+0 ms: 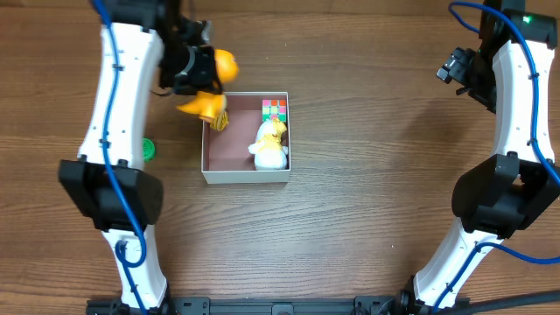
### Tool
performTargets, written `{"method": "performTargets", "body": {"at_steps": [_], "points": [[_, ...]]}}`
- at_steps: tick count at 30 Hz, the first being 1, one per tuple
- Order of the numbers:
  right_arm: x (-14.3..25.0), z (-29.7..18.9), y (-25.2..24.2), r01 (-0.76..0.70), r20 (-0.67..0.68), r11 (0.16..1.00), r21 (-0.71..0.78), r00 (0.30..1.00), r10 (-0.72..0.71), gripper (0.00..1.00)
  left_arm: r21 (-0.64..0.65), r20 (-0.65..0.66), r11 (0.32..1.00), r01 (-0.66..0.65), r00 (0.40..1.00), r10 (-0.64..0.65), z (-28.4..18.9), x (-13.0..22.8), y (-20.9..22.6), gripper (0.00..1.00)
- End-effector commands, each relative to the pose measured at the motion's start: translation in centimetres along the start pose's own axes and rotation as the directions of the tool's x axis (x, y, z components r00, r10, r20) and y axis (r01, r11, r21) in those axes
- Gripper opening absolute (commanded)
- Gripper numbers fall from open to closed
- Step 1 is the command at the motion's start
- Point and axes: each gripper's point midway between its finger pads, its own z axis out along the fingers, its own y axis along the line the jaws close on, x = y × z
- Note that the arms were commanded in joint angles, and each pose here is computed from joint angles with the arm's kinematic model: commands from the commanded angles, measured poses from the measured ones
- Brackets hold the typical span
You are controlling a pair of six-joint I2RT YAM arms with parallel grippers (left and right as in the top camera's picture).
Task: Pack container
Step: 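Lift the dinosaur and carry it right over the box with left gripper, then lower the dinosaur into the box beside the duck and release it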
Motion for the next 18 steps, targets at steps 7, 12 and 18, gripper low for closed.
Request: {"method": "performTargets", "body": {"at_steps": [7,12,18], "points": [[-0.2,-0.3,-0.1,-0.008,0.012,1.0,0.0,1.0,0.008,1.0,-0.173,0.036,0.983,0.06,0.998,-0.054,1.3,1.4,-4.0,0.37],[-0.2,-0.3,-0.1,-0.008,0.012,1.0,0.0,1.0,0.008,1.0,-0.266,0.065,0.959,0.099,0.994,-0.085,1.8,1.8,-4.0,0.42],[-0.2,-0.3,-0.1,-0.008,0.012,1.0,0.0,1.0,0.008,1.0,-0.302,0.006,0.946,0.118,0.992,-0.122,3.6,3.0,-3.0,0.4]]}}
